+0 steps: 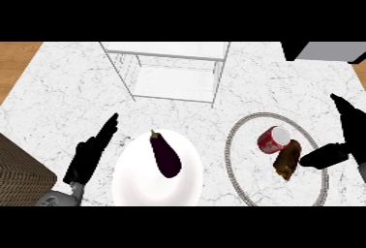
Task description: Pick the can from the placemat and place it in the tiered shelf
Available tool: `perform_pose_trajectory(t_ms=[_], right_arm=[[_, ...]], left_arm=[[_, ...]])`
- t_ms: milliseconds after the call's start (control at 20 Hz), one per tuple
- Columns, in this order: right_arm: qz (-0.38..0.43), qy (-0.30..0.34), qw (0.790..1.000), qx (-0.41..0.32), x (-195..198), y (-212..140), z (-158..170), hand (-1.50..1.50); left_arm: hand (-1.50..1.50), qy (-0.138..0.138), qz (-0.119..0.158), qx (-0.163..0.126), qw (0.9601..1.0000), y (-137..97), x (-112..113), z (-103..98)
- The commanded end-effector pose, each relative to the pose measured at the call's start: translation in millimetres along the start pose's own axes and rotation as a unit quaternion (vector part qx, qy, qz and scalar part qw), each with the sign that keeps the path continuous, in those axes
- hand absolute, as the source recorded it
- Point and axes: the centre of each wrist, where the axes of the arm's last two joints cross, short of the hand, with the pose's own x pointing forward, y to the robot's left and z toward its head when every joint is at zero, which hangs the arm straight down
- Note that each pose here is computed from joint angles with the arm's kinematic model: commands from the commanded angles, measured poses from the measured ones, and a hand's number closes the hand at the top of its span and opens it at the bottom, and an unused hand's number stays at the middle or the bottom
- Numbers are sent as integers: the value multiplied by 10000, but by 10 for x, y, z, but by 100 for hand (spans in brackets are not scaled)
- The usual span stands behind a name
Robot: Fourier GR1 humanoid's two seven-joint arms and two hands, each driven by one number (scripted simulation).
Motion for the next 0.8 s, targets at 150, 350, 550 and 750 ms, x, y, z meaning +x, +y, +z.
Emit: perform_pose_trajectory(t_ms=[150,350,550,750], right_arm=[[304,685,9957,541,717,457,64,-150],[495,1044,9904,754,901,521,-53,-150],[525,1258,9874,807,991,723,-83,-150],[667,1371,9862,641,953,942,-107,-150]], left_arm=[[0,-20,96,12,10000,21,-113,-36],[0,12,27,150,9999,217,-22,-41],[0,144,103,72,9998,157,-32,23],[0,117,105,196,9997,54,-77,52]])
